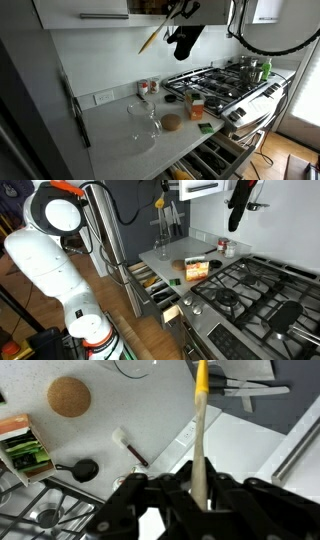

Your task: Open the right door of the upper cabinet on the left and remove the orange spatula then put it in the glass jug

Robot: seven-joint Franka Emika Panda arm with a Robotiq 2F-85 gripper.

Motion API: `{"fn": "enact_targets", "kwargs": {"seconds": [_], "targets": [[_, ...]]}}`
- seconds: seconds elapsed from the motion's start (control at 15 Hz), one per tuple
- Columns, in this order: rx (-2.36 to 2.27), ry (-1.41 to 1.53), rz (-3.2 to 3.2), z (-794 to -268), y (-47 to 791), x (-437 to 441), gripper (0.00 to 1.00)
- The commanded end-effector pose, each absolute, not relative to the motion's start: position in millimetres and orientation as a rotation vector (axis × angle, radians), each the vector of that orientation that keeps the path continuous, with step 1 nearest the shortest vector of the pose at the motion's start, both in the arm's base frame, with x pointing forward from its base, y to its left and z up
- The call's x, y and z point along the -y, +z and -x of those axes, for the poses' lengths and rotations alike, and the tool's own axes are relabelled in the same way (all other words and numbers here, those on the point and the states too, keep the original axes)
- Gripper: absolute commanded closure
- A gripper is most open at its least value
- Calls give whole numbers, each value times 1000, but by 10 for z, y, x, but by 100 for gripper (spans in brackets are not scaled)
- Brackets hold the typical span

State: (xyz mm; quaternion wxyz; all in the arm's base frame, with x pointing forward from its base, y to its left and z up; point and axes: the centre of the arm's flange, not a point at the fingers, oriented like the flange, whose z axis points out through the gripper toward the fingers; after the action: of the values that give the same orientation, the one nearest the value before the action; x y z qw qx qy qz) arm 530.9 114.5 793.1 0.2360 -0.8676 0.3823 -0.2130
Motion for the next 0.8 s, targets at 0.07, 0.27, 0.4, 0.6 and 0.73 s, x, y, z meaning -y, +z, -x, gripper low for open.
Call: {"fn": "enact_targets", "kwargs": {"seconds": [0.07, 0.27, 0.4, 0.6, 0.73], "targets": [[-955, -495, 2589, -5484, 7645, -1514, 97], [-874, -480, 2659, -5558, 7483, -1759, 97], [-838, -491, 2707, -5615, 7391, -1871, 97], [-823, -549, 2779, -5716, 7263, -1963, 97], [-809, -592, 2819, -5783, 7186, -2019, 97]]}}
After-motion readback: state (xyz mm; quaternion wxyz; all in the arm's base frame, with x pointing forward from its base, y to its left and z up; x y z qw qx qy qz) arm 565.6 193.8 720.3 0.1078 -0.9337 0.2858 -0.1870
